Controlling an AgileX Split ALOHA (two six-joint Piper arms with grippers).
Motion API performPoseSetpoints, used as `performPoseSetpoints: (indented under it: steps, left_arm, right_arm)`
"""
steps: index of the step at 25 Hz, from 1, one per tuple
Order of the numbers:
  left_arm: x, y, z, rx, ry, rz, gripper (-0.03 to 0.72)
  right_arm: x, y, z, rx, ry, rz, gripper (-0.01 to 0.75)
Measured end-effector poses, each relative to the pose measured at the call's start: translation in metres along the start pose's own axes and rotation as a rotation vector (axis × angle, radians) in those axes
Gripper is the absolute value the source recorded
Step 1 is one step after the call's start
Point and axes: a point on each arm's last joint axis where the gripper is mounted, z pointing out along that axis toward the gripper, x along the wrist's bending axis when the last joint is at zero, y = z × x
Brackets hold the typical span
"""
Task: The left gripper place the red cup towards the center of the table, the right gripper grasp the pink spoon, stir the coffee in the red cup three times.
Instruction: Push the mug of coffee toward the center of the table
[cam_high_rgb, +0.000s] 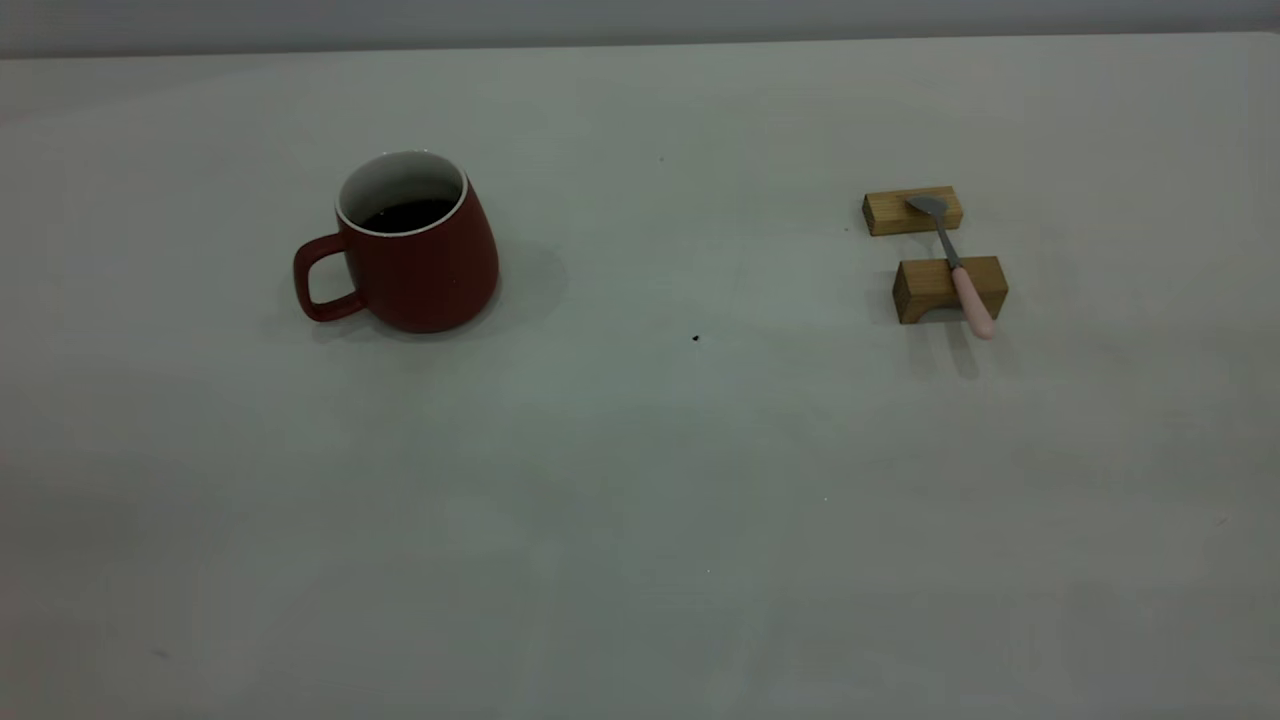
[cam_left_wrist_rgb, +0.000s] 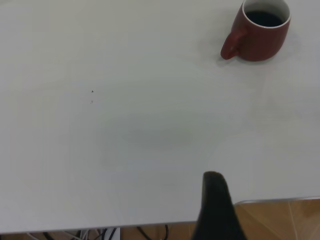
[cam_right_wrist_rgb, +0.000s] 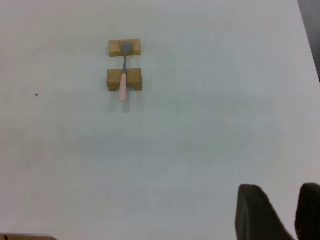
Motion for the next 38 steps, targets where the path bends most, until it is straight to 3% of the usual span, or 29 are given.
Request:
performPoseSetpoints:
  steps: [10, 15, 21, 27, 38]
  left_arm:
    - [0.000, 0.005, -0.004, -0.002, 0.000, 0.000, 0.586]
    - [0.003, 0.034, 0.006, 0.145, -0.012, -0.006, 0.586]
    - [0.010, 0.081, 0.071, 0.396, -0.029, -0.022, 0.586]
    - [0.017, 0.121, 0.146, 0.471, -0.041, 0.019, 0.586]
    - [0.027, 0.171, 0.302, 0.598, -0.144, 0.286, 0.586]
  right_arm:
    - [0.000, 0.000, 0.000, 0.000, 0.000, 0.000, 0.238]
    - [0.000, 0.000, 0.000, 0.000, 0.000, 0.000, 0.238]
    - [0.000, 0.000, 0.000, 0.000, 0.000, 0.000, 0.238]
    - [0.000, 0.000, 0.000, 0.000, 0.000, 0.000, 0.238]
    - [0.000, 0.000, 0.000, 0.000, 0.000, 0.000, 0.238]
